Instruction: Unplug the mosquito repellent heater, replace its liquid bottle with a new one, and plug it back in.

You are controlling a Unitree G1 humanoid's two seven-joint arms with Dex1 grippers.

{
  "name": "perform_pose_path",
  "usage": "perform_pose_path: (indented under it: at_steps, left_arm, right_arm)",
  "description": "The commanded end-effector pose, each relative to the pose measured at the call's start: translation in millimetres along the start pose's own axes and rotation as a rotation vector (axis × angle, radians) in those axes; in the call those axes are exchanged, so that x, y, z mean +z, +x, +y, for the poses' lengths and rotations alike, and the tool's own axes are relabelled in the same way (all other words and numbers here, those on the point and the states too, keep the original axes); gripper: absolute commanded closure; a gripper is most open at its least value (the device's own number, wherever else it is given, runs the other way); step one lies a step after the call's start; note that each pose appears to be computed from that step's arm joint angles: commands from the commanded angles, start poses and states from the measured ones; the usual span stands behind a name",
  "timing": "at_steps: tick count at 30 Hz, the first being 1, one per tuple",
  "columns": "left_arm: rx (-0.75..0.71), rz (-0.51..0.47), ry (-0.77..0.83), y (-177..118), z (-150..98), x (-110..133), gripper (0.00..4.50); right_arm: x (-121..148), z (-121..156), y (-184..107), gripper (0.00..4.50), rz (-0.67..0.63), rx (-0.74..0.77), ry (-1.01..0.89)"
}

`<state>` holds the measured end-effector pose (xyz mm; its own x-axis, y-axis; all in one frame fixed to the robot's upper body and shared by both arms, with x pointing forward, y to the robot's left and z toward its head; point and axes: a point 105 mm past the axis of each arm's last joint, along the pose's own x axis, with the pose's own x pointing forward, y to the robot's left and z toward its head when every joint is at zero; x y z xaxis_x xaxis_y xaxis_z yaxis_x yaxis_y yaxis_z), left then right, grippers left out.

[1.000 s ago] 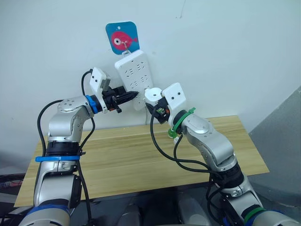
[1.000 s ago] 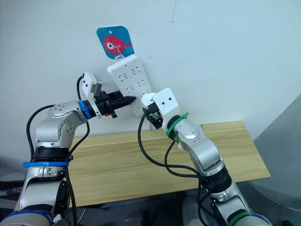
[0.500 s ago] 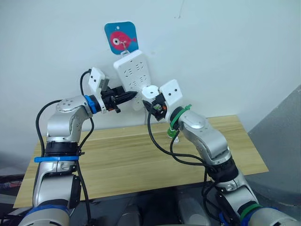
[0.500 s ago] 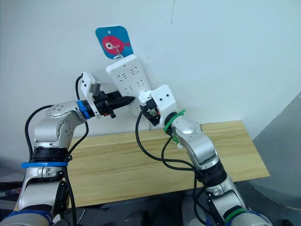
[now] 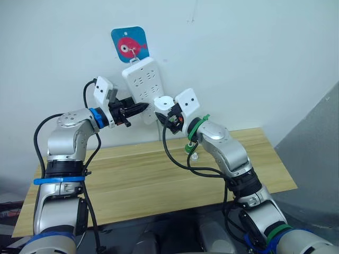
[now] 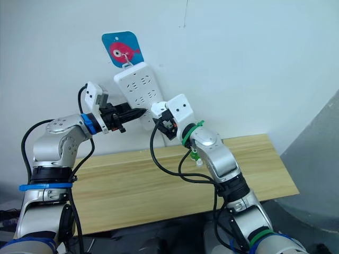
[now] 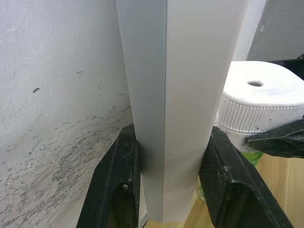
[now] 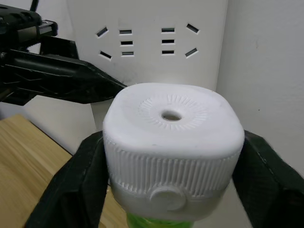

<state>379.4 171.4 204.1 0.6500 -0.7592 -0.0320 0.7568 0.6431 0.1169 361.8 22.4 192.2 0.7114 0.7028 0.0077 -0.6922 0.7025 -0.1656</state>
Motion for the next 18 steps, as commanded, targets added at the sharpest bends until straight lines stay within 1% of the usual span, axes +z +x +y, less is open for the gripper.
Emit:
perform_pose_path:
  at_steps: [1, 4, 6, 8, 10, 11, 13, 18]
  left_arm:
    - [-0.049, -0.017, 0.092, 3.6, -8.5, 9.2, 3.20]
    - [0.029, -0.020, 0.115, -1.1, 5.2, 8.3, 3.20]
    - [0.062, -0.038, 0.101, -5.5, 12.2, 9.7, 3.20]
    - [0.104, -0.035, 0.114, -11.5, 20.2, 8.9, 3.20]
    - [0.130, -0.022, 0.129, -17.3, 24.9, 6.8, 2.46]
    - [0.135, -0.018, 0.135, -20.2, 25.6, 5.8, 2.21]
    - [0.165, -0.007, 0.153, -27.8, 29.1, 2.4, 1.55]
    - [0.255, 0.002, 0.166, -46.9, 38.3, -2.0, 0.06]
  right_arm:
    - [25.8, -2.4, -8.0, 0.00, -0.066, 0.002, -0.046]
    - [29.9, -1.1, -21.7, 0.00, -0.060, 0.031, -0.088]
    - [30.8, 2.7, -32.3, 0.00, -0.056, 0.061, -0.111]
    - [31.5, 7.6, -41.5, 0.00, -0.055, 0.093, -0.120]
    - [32.2, 12.3, -49.5, 0.00, -0.057, 0.122, -0.131]
    - [32.2, 14.3, -53.5, 0.00, -0.058, 0.136, -0.132]
    - [31.2, 19.5, -60.7, 0.00, -0.058, 0.178, -0.130]
    - [28.1, 26.7, -67.1, 0.00, -0.047, 0.245, -0.129]
